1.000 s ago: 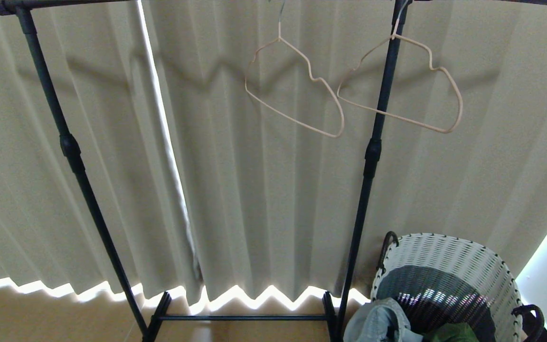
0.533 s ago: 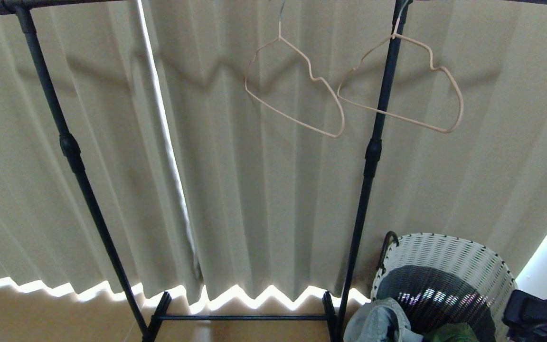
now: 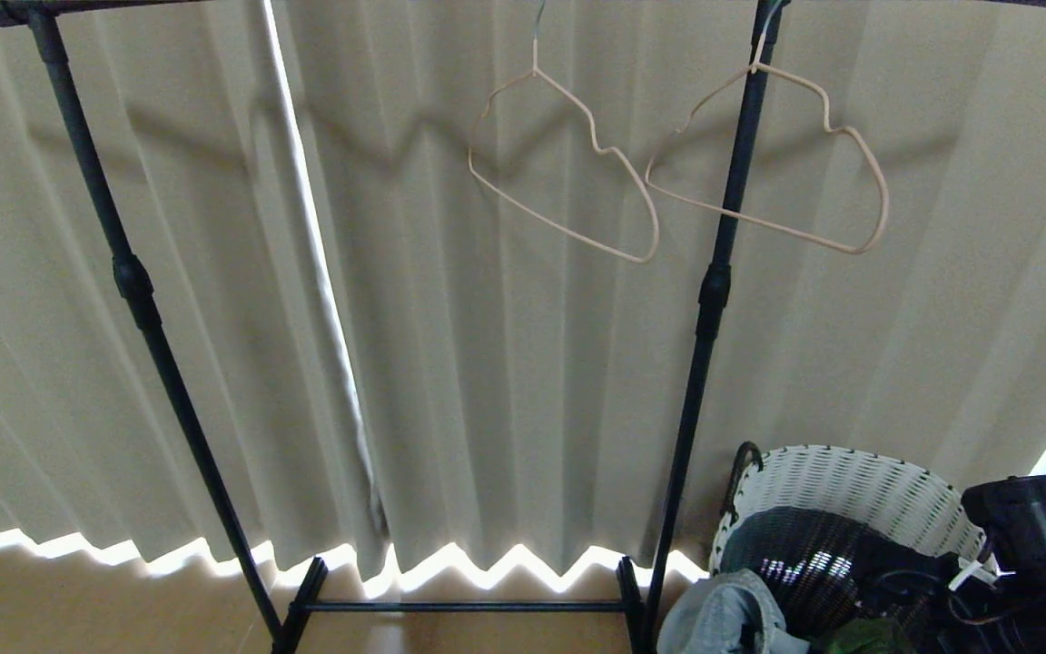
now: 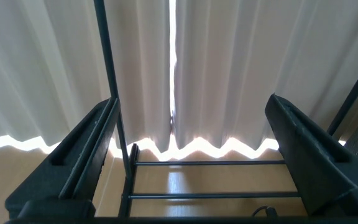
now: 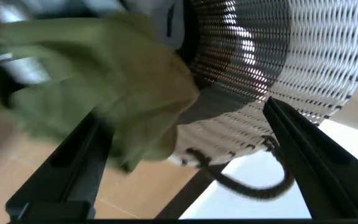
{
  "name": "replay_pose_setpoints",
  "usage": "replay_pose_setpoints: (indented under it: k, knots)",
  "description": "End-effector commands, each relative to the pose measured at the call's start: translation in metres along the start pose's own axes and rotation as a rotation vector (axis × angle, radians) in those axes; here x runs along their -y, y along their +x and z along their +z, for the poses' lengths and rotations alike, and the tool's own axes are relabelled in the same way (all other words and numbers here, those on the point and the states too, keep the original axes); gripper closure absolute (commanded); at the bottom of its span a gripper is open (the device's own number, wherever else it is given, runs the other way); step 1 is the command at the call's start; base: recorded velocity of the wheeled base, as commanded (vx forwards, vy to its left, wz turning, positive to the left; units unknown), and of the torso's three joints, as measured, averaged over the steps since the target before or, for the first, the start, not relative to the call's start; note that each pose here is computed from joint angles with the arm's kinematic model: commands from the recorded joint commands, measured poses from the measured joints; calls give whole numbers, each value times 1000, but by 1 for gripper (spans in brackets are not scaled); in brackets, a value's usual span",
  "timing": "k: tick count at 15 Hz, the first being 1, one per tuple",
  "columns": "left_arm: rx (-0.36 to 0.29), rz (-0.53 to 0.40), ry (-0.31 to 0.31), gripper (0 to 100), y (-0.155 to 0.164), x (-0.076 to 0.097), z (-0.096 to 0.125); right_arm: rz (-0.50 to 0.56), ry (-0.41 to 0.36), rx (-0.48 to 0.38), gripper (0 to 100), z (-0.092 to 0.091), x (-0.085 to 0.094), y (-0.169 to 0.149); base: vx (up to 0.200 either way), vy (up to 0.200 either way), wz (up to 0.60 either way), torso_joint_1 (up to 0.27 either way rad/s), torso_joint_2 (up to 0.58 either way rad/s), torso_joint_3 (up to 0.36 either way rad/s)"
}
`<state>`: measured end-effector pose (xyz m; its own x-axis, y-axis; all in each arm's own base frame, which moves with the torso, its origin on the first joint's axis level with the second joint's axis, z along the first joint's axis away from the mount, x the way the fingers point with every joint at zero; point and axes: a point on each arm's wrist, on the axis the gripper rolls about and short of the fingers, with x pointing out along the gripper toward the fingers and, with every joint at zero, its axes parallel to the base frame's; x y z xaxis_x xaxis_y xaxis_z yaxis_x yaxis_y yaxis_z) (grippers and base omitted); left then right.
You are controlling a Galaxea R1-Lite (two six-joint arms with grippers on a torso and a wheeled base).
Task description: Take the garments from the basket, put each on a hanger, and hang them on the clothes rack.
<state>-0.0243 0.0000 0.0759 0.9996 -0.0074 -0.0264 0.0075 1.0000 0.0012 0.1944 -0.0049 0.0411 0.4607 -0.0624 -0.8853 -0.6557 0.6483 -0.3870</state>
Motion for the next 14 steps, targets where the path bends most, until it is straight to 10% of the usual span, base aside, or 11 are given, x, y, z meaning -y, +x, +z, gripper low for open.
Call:
replay_pose_setpoints:
  k: [1,4,5,11,14]
  knots:
    - [0,0,0,0,0,0,0,34,13,-47,0,-5,3,20,0,0,0,0,0,0]
    - [-1,0,0,0,0,0,0,-23,15,-15,0,-6,15,22,0,0,0,0,0,0]
    - [0,0,0,0,0,0,0,-35,15,0,100,-5,16,21,0,0,0,0,0,0]
    - [0,-2,0,0,0,0,0,-159,33,171,100,-4,16,-25,0,0,0,0,0,0]
    - [-1,-3,0,0,0,0,0,-270,208,302,100,-8,11,-68,0,0,0,0,0,0]
